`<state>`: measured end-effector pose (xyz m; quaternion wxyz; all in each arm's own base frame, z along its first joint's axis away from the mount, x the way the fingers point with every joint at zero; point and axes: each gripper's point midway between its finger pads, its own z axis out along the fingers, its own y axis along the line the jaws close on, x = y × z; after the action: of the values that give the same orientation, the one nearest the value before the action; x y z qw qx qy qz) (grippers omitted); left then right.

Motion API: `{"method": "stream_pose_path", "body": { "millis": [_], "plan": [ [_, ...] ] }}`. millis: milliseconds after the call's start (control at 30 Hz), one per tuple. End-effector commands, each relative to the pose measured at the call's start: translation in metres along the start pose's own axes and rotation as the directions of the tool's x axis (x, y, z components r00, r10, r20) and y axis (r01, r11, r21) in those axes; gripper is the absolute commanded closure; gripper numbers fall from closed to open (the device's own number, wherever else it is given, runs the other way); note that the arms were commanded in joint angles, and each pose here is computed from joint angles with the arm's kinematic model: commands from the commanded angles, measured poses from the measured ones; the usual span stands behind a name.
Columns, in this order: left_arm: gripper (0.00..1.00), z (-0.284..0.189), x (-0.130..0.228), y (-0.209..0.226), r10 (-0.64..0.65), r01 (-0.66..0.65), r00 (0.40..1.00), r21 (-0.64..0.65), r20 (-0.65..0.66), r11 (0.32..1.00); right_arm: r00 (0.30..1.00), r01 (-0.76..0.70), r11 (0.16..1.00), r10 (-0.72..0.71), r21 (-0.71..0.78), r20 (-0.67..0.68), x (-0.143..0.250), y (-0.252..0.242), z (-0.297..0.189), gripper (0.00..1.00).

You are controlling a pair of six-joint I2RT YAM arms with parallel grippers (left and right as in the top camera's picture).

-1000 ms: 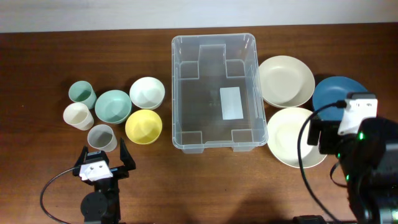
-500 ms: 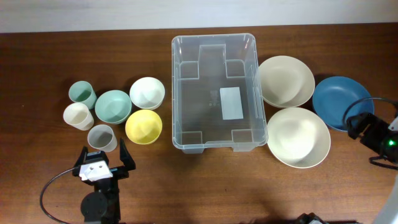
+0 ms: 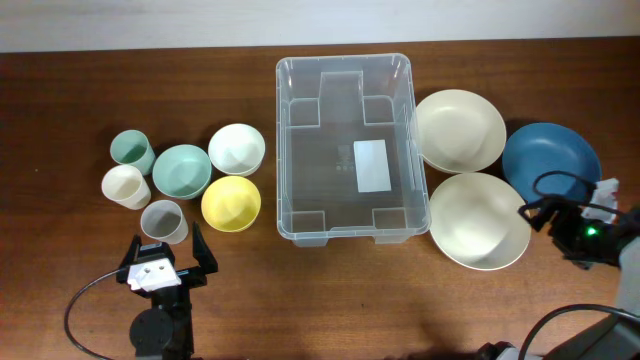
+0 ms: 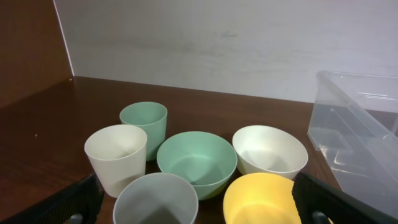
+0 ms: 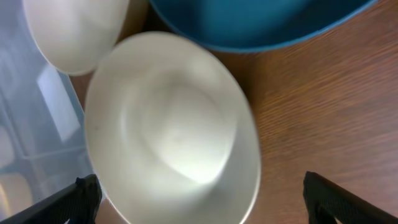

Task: Pack container
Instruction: 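Move the right gripper to the front cream plate and grasp its rim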

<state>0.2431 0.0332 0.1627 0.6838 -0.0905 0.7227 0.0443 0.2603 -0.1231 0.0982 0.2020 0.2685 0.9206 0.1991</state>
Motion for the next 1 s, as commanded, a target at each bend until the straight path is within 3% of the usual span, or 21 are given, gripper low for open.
{"method": "stream_pose_path", "body": {
  "millis": [0, 133, 533, 833, 967],
  "plan": [
    [0.01, 0.0, 0.001, 0.001, 0.012, -0.012, 1.0, -0.005, 0.002, 1.0, 0.998, 0.052, 0.997, -0.05, 0.06, -0.037, 0.01, -0.002, 0.015, 0.01],
    [0.01, 0.0, 0.001, 0.001, 0.012, -0.012, 1.0, -0.005, 0.002, 1.0, 0.995, 0.102, 0.991, -0.1, 0.084, -0.029, 0.014, -0.006, 0.032, 0.01],
    [0.01, 0.0, 0.001, 0.001, 0.012, -0.012, 1.0, -0.005, 0.002, 1.0, 0.999, 0.051, 0.997, -0.052, 0.061, 0.014, 0.035, -0.019, 0.064, 0.01],
    [0.01, 0.0, 0.001, 0.001, 0.012, -0.012, 1.0, -0.005, 0.002, 1.0, 1.0, -0.029, 0.997, 0.029, 0.069, 0.008, 0.039, -0.021, 0.065, 0.01],
    [0.01, 0.0, 0.001, 0.001, 0.012, -0.012, 1.0, -0.005, 0.002, 1.0, 0.993, -0.113, 0.979, 0.115, 0.171, -0.003, 0.044, -0.04, 0.067, 0.01]
  ]
}}
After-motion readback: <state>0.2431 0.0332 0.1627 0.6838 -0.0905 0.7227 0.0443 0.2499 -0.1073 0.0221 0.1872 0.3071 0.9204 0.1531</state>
